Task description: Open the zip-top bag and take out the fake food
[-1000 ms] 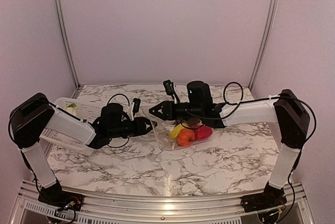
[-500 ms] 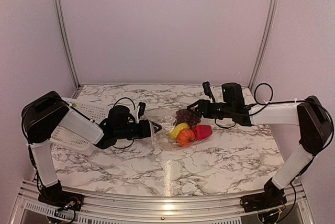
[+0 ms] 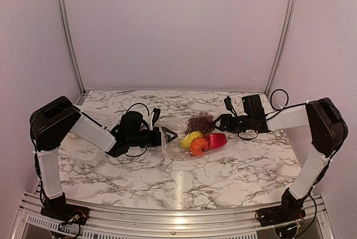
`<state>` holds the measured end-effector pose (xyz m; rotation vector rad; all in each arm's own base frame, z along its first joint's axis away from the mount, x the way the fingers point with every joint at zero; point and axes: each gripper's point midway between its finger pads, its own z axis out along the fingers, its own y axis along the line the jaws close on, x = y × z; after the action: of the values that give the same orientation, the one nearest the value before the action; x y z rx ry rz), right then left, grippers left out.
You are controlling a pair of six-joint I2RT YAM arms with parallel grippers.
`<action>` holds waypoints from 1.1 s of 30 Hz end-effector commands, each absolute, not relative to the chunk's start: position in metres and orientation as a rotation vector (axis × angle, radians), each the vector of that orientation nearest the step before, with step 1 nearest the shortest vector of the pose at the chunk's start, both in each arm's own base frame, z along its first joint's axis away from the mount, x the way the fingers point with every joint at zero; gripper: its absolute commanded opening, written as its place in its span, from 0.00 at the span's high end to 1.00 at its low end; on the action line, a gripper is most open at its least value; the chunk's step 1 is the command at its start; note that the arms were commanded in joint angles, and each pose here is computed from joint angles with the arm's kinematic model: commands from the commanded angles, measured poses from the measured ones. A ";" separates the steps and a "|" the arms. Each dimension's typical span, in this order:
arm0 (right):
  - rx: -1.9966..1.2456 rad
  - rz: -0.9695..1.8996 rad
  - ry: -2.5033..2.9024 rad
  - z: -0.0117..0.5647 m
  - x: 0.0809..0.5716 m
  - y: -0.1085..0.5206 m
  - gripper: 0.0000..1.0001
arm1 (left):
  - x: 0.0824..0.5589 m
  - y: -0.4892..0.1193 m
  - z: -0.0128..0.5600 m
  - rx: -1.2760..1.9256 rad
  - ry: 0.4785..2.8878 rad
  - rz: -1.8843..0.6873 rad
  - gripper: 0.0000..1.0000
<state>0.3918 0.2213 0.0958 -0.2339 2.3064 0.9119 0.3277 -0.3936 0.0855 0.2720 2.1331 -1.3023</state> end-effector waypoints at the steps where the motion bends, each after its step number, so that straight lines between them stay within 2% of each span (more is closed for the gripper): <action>1: -0.296 1.011 2.330 0.085 0.379 0.229 0.45 | 0.328 -0.405 0.084 0.335 2.122 -1.310 0.43; 4: -0.321 1.080 2.302 0.087 0.372 0.235 0.54 | 0.326 -0.410 0.083 0.368 2.122 -1.312 0.42; 10: -0.346 1.153 2.281 0.090 0.360 0.242 0.80 | 0.317 -0.422 0.069 0.449 2.155 -1.293 0.42; 17: -0.385 1.189 2.282 0.088 0.347 0.252 1.00 | 0.310 -0.425 0.050 0.497 2.200 -1.250 0.46; 26: -0.383 1.183 2.290 0.084 0.342 0.250 1.00 | 0.313 -0.431 0.027 0.543 2.252 -1.164 0.38; 31: -0.373 1.178 2.294 0.083 0.343 0.249 1.00 | 0.313 -0.440 0.024 0.549 2.250 -1.201 0.42; 33: -0.371 1.169 2.291 0.084 0.345 0.249 1.00 | 0.312 -0.440 0.026 0.548 2.248 -1.217 0.47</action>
<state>0.3533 0.2455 0.0856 -0.3590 2.2738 1.1608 0.3191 -0.4349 0.0385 0.5138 2.2109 -1.2080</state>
